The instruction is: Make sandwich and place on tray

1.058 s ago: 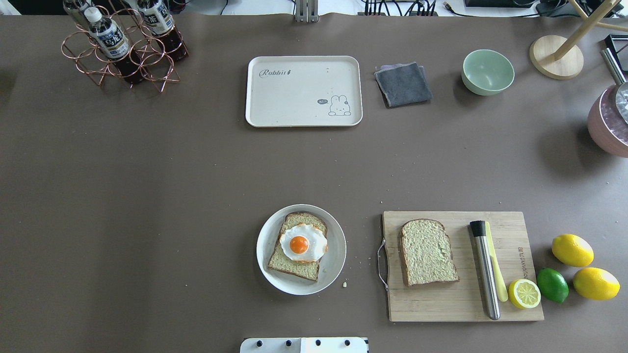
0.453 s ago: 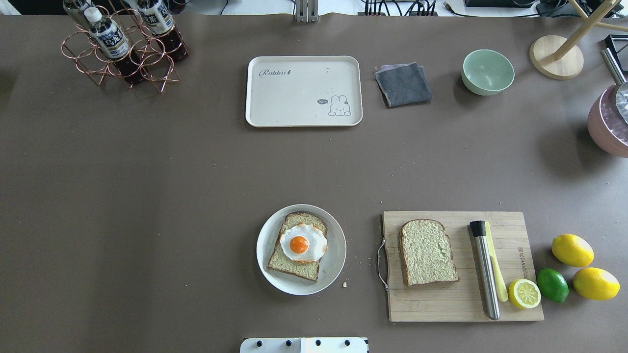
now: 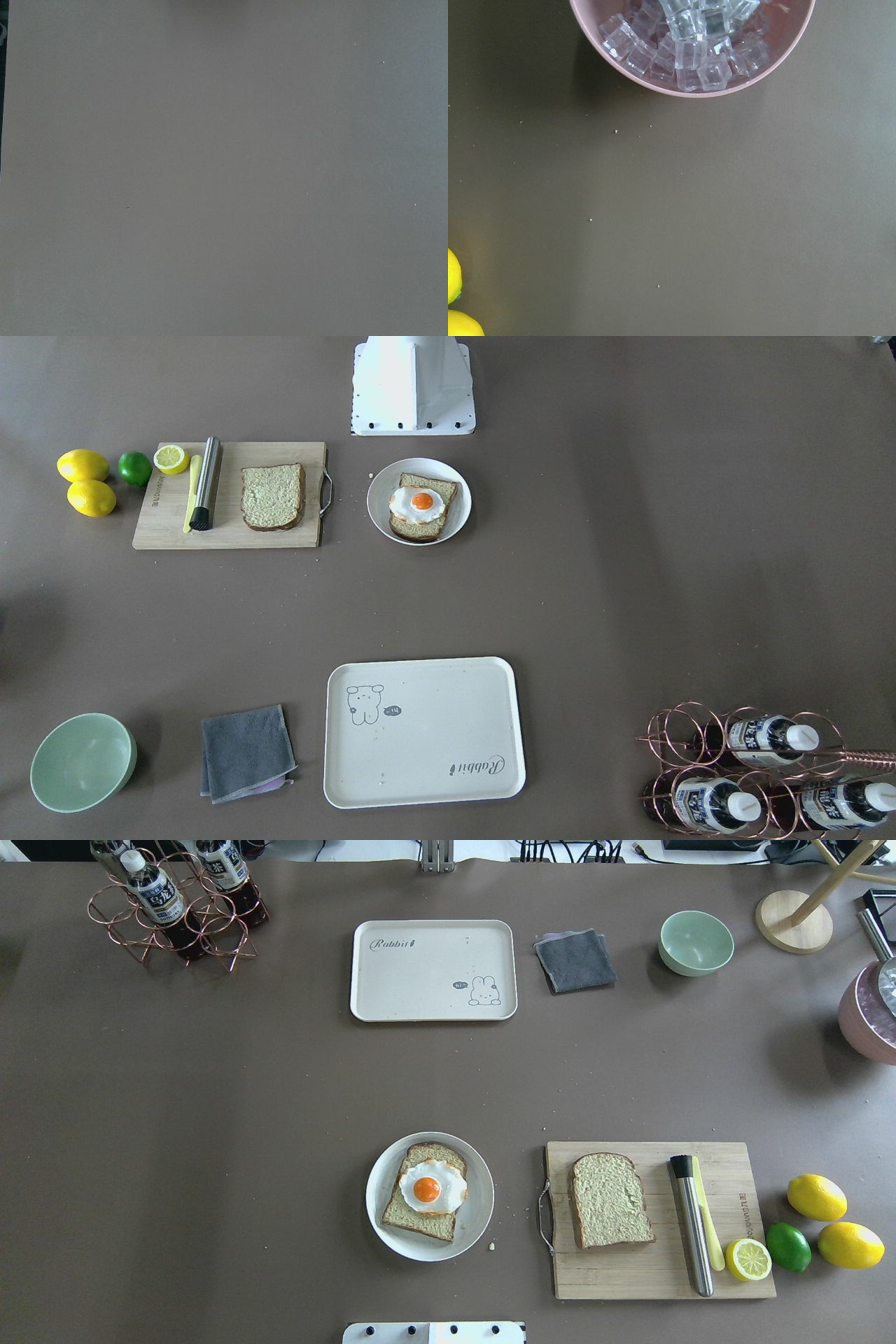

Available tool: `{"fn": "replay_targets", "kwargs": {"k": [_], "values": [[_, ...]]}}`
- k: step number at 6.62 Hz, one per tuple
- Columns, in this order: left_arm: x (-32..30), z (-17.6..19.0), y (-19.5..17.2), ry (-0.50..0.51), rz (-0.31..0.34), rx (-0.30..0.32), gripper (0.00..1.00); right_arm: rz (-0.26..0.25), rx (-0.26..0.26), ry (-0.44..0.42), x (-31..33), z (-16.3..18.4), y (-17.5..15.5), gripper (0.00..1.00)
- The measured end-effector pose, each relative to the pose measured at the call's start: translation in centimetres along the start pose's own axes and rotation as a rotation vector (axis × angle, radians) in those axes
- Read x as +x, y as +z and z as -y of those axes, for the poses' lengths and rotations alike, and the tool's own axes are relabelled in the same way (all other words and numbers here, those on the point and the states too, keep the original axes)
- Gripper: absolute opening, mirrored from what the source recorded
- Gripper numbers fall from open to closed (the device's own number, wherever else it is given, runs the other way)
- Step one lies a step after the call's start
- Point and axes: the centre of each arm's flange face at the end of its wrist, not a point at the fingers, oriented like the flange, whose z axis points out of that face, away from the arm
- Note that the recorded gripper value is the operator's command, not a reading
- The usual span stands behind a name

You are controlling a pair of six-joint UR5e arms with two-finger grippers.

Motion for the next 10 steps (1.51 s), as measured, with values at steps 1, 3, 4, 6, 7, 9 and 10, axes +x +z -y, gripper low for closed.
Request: {"fn": "replay_targets", "kwargs": {"k": [1, 3, 4, 6, 7, 9, 10], "values": [[0.9, 1.1, -0.1, 0.001, 0.002, 0.004, 0.97, 0.019, 0.000, 0.003, -0.1, -0.1, 0.2, 1.00], [2.8, 2.9, -0.2, 0.021, 0.004, 0.003, 0.98, 0.035, -0.005, 0.007, 0.0, -0.2, 0.6, 1.00], [3.2, 3.0, -0.3, 0.017, 0.003, 0.003, 0.97, 0.034, -0.004, 0.006, 0.0, -0.2, 0.5, 1.00], [4.3, 3.4, -0.6, 0.003, -0.001, 0.007, 0.97, 0.049, 0.005, 0.006, -0.3, 0.1, 0.3, 1.00], [5.2, 3.9, -0.6, 0.009, -0.001, 0.007, 0.97, 0.074, 0.016, 0.004, -0.7, 0.2, 0.2, 1.00], [6.4, 4.2, -1.1, 0.032, -0.007, 0.019, 0.97, 0.107, 0.031, 0.000, -1.1, 0.4, 0.1, 1.00], [6.9, 3.9, -1.1, 0.047, -0.033, 0.027, 0.98, 0.123, 0.037, 0.008, -1.4, 0.5, 0.0, 1.00]]}}
